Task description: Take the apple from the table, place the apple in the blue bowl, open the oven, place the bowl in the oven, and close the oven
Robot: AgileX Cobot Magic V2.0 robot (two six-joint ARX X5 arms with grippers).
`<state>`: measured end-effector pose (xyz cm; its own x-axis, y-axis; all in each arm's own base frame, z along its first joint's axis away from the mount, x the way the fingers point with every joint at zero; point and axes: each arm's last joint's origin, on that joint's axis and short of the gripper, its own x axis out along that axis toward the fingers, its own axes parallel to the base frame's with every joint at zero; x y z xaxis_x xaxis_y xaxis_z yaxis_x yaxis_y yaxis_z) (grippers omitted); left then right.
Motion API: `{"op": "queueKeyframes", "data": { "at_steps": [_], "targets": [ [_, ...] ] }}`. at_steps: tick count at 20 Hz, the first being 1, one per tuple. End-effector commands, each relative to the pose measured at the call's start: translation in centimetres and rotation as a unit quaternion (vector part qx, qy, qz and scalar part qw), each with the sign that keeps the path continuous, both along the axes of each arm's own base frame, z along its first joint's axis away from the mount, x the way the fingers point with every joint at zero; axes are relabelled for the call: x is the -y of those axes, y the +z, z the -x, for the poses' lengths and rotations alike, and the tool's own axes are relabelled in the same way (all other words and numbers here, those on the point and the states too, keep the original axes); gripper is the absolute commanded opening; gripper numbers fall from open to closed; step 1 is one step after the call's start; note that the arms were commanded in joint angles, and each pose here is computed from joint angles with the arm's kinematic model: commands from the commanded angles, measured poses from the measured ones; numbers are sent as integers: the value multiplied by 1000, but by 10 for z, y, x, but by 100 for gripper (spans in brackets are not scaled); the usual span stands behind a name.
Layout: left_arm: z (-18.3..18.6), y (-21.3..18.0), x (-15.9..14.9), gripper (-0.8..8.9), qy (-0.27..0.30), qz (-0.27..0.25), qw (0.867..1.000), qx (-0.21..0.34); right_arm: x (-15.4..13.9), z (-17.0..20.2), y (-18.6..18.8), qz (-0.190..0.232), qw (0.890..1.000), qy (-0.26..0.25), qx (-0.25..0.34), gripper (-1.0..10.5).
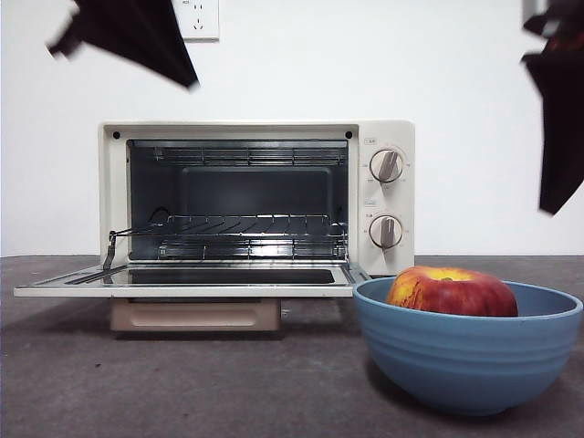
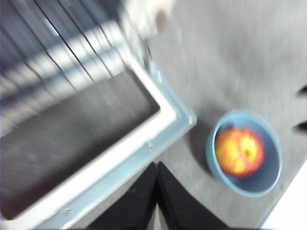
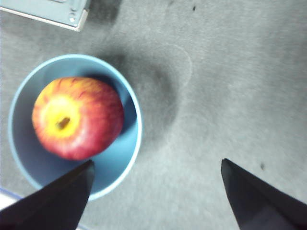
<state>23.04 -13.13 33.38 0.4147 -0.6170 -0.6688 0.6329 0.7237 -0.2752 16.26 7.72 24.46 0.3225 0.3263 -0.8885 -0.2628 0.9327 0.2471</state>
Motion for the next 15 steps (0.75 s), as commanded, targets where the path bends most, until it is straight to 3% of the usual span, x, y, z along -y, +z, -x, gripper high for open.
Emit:
{"op": "queueKeyframes", "data": {
  "at_steps": [1, 5, 8, 15],
  "targets": [
    [13, 20, -11, 7, 15, 18, 999, 31, -7, -13, -10, 0, 1000, 18, -13, 404],
    [42, 26, -34, 7, 41, 27, 996, 70, -15, -31, -29, 13, 999, 28, -36, 391],
    [61, 4, -48, 7, 59, 25, 996, 56, -20, -40, -40, 9, 998, 36, -45, 365],
    [93, -34, -67, 7, 90, 21, 996, 16, -23, -44, -60, 3, 997, 42, -62, 188]
  ]
}}
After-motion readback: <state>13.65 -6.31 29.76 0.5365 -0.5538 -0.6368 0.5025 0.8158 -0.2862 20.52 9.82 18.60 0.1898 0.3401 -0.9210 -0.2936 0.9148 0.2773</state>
